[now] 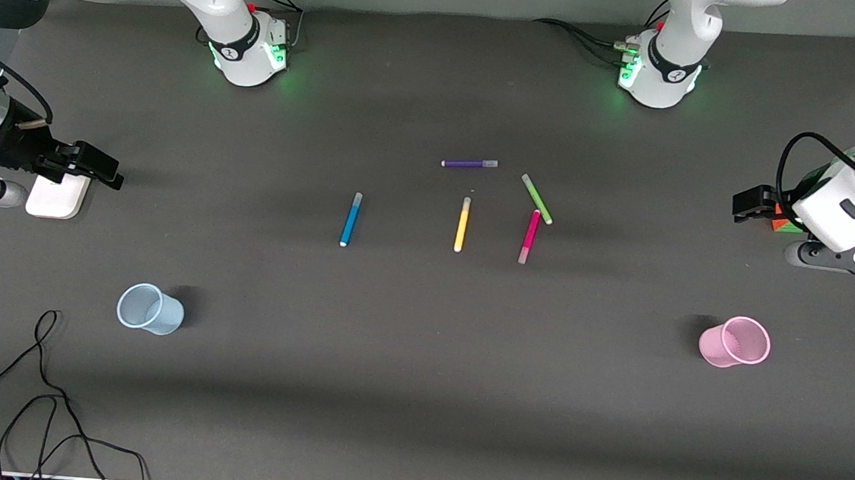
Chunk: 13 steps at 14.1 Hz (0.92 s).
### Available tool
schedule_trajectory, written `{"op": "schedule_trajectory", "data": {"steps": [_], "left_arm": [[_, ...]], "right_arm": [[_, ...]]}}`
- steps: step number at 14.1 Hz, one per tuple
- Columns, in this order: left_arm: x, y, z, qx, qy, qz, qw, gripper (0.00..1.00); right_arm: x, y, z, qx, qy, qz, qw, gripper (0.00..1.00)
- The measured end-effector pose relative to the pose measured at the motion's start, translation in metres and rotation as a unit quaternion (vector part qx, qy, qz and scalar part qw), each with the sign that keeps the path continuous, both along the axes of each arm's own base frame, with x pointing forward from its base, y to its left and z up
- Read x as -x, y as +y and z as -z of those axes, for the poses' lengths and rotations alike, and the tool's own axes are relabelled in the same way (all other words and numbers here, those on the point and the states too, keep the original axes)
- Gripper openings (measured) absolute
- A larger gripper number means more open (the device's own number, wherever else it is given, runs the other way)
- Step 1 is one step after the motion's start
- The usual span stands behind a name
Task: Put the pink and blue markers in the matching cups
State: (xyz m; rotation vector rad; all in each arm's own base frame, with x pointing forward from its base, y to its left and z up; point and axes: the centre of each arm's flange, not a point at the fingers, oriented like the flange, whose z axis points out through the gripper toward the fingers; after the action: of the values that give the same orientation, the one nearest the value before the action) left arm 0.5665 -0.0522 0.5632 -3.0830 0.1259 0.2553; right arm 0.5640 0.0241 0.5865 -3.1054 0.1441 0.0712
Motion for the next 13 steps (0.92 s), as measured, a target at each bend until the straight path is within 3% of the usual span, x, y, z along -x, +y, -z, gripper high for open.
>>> {"op": "schedule_trajectory", "data": {"steps": [7,13], "left_arm": [[0.0,-0.001,0.001,0.0,0.003,0.001,1.0,1.0],[0.0,0.0,0.001,0.0,0.003,0.0,1.0,1.0]], "right_arm": [[-0.001,-0.001,-0.005,0.0,-0.005,0.001,1.0,1.0],[-0.005,0.012,0.011,0.002,0.014,-0.01,1.0,1.0]]}}
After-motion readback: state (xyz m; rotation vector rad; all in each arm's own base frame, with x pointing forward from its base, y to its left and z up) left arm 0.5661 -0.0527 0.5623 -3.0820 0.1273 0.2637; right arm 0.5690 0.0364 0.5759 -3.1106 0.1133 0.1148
